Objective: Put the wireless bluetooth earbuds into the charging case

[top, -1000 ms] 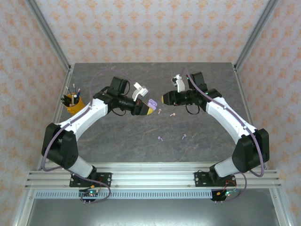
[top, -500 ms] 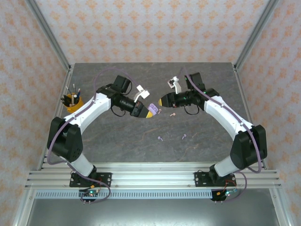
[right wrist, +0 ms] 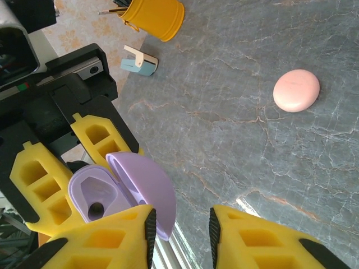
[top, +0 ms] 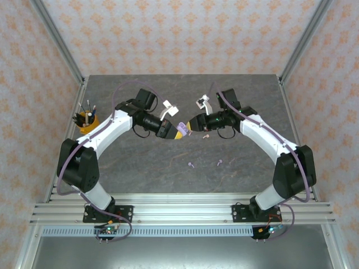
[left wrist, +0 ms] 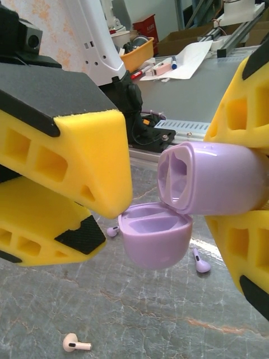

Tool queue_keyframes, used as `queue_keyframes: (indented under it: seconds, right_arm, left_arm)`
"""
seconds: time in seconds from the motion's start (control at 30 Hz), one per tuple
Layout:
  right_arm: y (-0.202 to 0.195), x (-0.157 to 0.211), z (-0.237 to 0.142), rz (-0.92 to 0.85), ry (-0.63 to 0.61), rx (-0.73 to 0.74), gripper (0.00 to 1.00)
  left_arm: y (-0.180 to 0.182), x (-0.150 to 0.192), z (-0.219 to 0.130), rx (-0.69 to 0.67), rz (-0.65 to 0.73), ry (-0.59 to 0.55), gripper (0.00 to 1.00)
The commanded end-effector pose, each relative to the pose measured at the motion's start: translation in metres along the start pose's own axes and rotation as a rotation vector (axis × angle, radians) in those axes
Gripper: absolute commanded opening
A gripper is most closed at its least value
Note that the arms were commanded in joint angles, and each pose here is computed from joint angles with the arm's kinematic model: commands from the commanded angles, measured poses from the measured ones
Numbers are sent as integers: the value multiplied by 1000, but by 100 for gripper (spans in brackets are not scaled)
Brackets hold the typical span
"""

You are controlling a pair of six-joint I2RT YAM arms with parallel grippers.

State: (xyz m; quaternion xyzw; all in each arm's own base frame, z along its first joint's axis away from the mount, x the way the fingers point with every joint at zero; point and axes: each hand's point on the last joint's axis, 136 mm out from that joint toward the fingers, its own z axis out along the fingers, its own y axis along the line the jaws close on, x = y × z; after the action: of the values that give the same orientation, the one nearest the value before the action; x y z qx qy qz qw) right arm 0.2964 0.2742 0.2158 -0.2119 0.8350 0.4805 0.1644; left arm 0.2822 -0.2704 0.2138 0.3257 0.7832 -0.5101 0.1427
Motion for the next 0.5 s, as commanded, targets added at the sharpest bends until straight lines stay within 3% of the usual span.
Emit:
queue_keyframes:
  seconds: [0.0, 0.47]
  right_arm:
    - [0, 1, 8, -23, 9, -13, 31]
    - [7, 8, 8, -41, 28, -28, 31]
  left_arm:
    - [-5, -16, -4, 10, 40, -29, 0]
    - [-5, -14, -2, 32, 36, -14, 0]
